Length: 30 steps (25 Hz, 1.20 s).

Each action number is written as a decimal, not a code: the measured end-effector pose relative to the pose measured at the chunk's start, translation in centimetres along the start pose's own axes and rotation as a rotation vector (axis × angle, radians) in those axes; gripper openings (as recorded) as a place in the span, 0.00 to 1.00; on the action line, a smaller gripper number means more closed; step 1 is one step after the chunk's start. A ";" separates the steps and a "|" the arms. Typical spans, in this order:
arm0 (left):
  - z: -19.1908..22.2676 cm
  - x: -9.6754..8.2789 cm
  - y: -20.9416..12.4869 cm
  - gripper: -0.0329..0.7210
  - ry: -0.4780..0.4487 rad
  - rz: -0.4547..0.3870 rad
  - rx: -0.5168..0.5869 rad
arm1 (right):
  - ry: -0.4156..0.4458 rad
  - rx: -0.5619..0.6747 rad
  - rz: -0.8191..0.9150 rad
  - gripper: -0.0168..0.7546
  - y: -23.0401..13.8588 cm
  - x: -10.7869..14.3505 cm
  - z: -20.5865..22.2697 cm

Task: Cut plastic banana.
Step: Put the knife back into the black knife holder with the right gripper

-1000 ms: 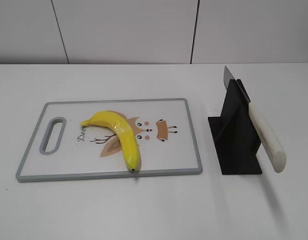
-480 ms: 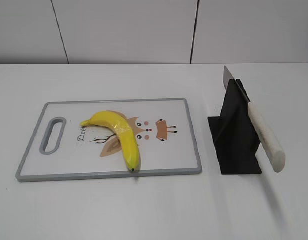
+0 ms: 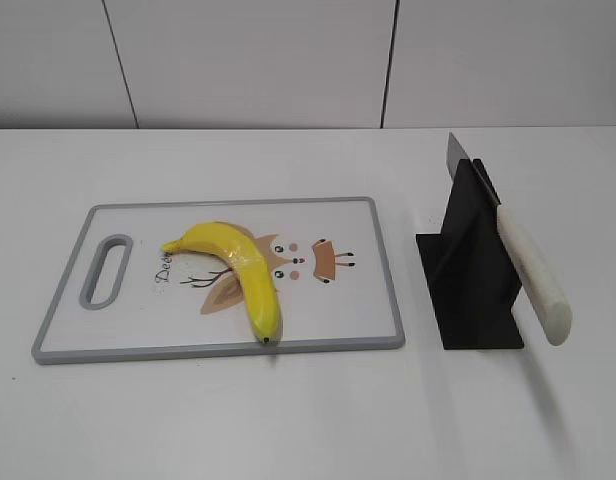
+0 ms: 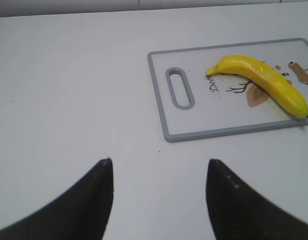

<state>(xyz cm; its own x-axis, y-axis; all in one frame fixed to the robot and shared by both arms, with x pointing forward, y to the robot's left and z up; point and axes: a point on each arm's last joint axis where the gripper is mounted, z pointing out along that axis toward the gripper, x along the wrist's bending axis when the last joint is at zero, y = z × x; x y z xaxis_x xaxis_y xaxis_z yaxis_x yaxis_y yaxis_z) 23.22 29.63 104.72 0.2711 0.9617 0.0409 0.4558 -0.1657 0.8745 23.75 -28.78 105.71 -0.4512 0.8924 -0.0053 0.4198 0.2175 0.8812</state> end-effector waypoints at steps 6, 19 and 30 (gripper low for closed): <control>0.0 0.0 0.0 0.78 0.002 0.000 -0.002 | 0.044 -0.067 0.017 0.78 -0.3 0.5 -0.9; 0.0 0.0 0.0 0.77 0.002 0.000 -0.002 | -0.091 -0.094 0.167 0.77 0.1 1.3 -0.4; 0.0 0.0 0.0 0.77 0.002 0.000 -0.002 | -0.091 -0.096 0.171 0.77 0.1 1.3 -0.4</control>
<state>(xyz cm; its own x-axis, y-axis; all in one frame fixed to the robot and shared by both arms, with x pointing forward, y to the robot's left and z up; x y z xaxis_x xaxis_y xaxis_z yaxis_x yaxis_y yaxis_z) 23.23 29.63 104.74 0.2697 0.9620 0.0420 0.4540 -0.1655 0.8755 22.88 -27.79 106.00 -0.3053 0.9460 0.1091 0.4054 0.0255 0.9138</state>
